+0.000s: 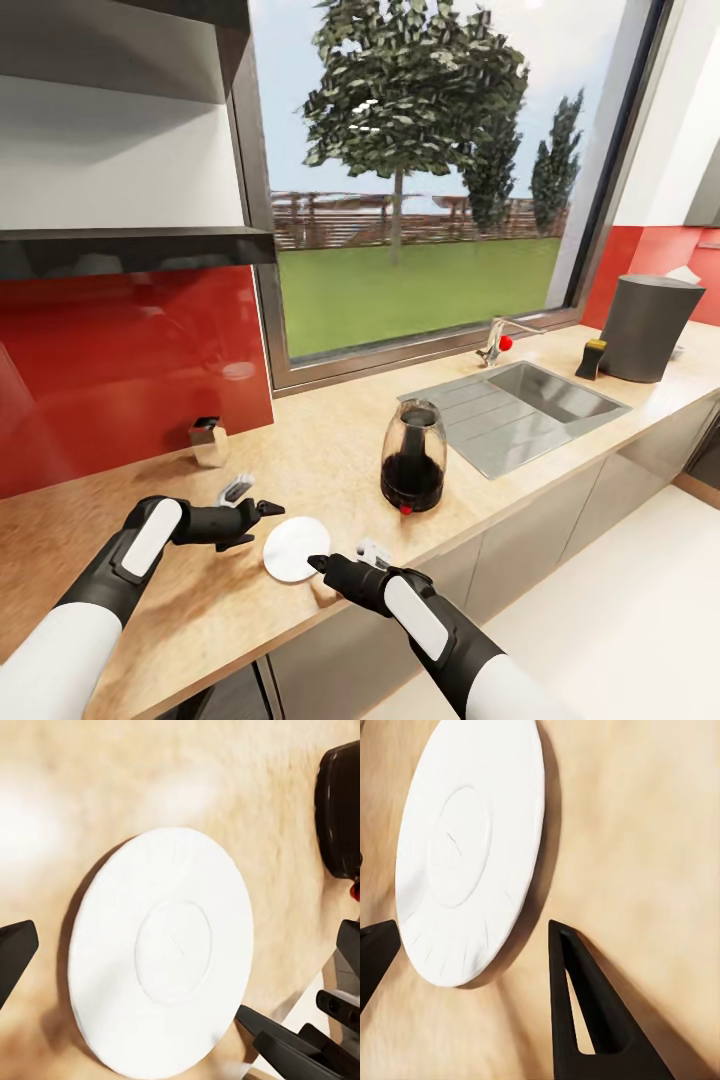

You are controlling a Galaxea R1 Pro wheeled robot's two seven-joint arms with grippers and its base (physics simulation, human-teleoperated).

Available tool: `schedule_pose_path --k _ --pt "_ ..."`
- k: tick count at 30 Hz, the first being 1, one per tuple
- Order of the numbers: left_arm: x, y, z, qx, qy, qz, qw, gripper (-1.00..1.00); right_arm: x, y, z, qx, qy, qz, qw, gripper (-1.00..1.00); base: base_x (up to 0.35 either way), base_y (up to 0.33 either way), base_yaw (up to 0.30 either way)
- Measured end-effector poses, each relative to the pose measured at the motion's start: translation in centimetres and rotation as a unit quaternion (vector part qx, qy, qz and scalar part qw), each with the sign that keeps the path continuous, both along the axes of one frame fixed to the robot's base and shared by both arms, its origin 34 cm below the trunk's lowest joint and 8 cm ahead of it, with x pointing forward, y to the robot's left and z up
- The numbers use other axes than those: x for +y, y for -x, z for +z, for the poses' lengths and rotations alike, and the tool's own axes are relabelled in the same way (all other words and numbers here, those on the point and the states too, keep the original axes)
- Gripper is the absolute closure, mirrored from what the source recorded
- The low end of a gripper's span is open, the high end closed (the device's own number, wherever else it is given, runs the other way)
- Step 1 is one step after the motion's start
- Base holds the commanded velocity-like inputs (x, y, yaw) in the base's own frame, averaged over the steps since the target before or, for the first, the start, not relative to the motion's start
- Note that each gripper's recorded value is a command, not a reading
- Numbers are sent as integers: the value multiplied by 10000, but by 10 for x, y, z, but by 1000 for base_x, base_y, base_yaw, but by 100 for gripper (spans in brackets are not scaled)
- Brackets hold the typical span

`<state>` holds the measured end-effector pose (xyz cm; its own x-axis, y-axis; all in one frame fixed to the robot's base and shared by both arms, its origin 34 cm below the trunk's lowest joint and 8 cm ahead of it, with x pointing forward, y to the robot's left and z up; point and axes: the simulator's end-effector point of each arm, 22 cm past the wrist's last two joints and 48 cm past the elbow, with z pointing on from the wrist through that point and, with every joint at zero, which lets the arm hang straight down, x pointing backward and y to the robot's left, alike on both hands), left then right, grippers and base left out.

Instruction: Set up a coffee station on the kitchen countertop: keep the coffee maker on the countertop, move the bottle of coffee from the kitchen shelf to the counter next to the coffee maker, place a paper coffee filter on top of the coffee maker, put the saucer next to the coffee maker with the coffee cup on the saucer, and place the electric kettle next to the coffee maker.

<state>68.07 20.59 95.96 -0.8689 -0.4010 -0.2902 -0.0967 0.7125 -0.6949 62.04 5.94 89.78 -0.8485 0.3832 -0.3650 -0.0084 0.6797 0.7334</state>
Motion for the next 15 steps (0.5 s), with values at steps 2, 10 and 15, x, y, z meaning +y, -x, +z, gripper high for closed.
schedule_pose_path --k 2,10,15 --pt "0 0 0 -1 1 1 10000 -100 0 0 0 0 1 1 10000 -100 0 0 0" --pt "-4 0 0 2 23 -10 10000 -100 0 0 0 -1 2 2 10000 -100 0 0 0" --pt "-11 1 -4 49 -8 -20 10000 -100 0 0 0 0 0 0 10000 -100 0 0 0"
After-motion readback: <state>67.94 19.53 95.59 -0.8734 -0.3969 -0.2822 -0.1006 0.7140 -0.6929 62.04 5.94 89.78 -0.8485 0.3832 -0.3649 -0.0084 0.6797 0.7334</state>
